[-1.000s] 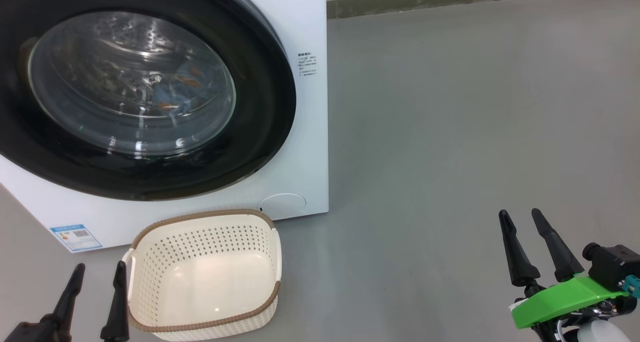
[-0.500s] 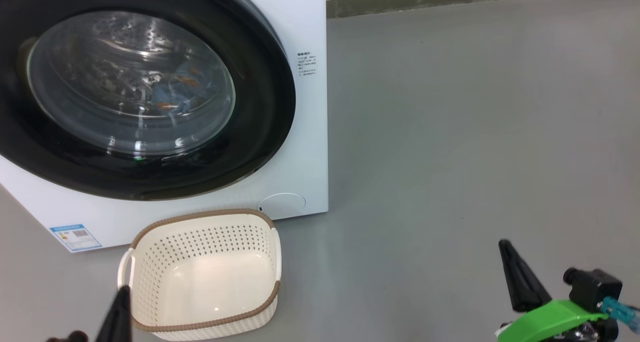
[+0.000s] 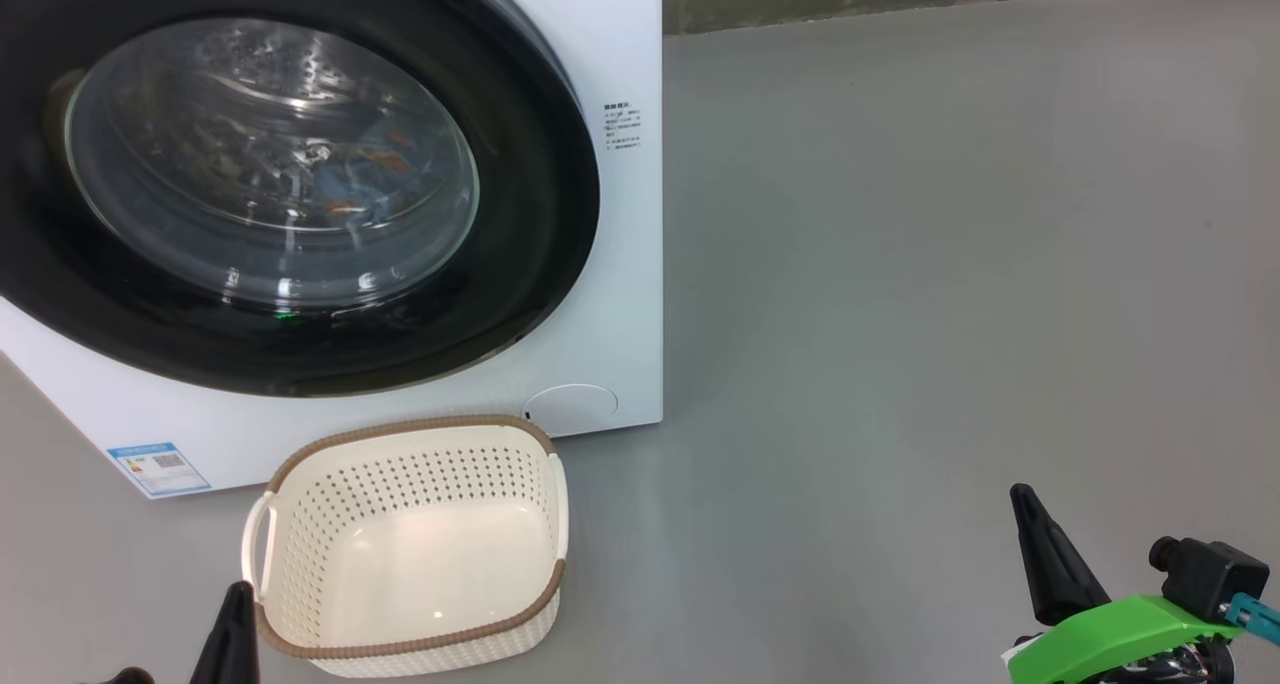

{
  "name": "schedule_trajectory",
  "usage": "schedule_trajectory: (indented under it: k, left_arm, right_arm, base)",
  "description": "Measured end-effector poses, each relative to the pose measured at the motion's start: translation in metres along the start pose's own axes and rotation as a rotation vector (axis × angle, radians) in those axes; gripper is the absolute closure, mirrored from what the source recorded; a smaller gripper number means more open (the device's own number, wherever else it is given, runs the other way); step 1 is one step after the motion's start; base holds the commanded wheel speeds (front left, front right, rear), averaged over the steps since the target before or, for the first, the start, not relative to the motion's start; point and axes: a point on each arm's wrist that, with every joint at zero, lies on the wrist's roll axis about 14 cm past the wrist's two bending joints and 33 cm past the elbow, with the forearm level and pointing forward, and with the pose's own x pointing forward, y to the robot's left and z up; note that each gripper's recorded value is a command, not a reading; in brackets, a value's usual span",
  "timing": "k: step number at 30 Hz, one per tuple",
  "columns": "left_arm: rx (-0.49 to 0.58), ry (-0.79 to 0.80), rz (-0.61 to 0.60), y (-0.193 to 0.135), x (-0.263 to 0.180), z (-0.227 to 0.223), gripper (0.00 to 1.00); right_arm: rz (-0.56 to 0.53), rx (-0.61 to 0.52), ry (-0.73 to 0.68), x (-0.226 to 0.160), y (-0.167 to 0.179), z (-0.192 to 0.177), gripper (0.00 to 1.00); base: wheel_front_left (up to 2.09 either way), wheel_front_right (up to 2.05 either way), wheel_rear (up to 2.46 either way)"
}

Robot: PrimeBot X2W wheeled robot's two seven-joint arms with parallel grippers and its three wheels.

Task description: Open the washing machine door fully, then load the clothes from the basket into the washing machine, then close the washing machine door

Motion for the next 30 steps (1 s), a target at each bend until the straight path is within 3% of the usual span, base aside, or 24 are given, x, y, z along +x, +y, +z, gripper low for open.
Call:
schedule_trajectory:
  k: [30]
  left_arm:
    - [-0.337, 0.013, 0.073, 0.0075, -0.0016, -0.0025, 1.00]
  right_arm:
    - [-0.058, 0.286, 0.002, 0.0062, -0.0058, 0.0025, 1.00]
  base:
    - [0.00, 0.00, 0.00]
